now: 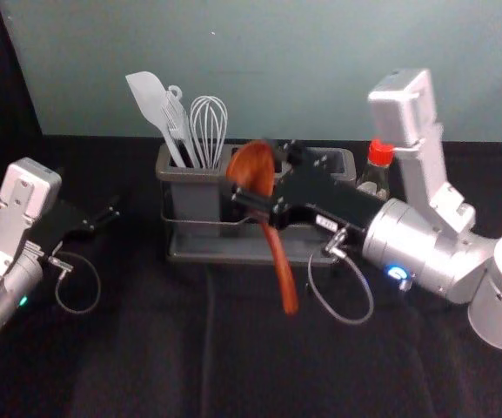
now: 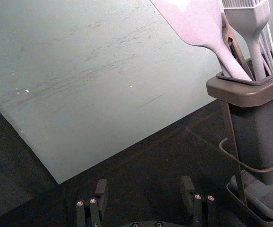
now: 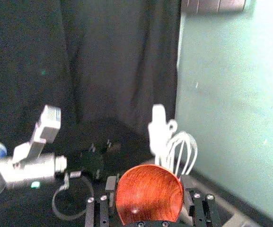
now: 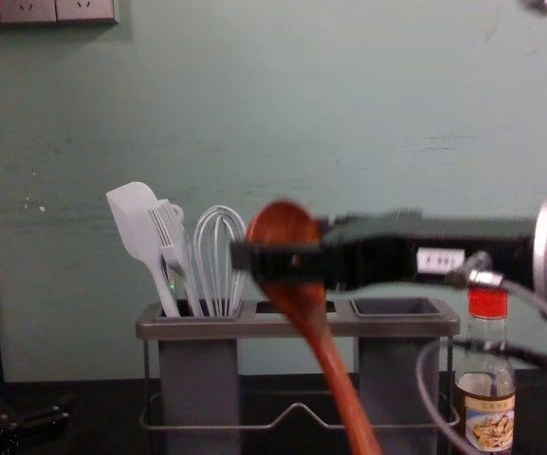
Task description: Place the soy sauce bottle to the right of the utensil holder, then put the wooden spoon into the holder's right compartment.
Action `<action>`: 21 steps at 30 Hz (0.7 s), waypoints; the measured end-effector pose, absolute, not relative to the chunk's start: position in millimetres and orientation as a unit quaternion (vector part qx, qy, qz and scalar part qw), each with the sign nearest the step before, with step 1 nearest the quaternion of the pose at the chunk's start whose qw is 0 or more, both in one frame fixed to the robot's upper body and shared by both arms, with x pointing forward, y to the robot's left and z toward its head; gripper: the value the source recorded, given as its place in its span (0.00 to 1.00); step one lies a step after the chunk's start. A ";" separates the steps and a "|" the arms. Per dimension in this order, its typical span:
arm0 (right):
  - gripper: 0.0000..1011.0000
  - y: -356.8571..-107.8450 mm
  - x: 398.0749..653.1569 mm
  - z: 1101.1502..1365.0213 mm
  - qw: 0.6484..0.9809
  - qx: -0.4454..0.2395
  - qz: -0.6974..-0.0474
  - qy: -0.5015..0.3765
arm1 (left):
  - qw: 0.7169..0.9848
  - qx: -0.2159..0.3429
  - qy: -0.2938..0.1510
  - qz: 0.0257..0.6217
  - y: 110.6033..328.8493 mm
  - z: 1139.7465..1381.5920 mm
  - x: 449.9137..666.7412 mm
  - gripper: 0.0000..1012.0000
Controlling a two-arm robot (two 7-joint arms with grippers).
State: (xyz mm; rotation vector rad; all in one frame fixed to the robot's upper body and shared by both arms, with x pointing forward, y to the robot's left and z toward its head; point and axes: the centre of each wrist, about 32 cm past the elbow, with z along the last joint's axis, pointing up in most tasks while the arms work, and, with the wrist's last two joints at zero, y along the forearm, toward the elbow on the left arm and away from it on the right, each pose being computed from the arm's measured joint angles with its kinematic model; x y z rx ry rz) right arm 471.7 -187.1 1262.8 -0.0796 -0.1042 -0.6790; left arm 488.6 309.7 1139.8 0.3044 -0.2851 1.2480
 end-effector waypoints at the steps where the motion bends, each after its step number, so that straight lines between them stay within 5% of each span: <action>1: 0.83 -188.4 471.3 1263.9 0.940 -0.032 -0.334 -0.057 | 0.791 0.141 -0.132 0.580 309.7 1139.8 488.6 0.99; 21: 0.83 -213.9 491.2 1302.1 0.911 0.091 -0.366 -0.167 | 0.791 0.141 -0.133 0.580 309.7 1139.8 488.6 0.99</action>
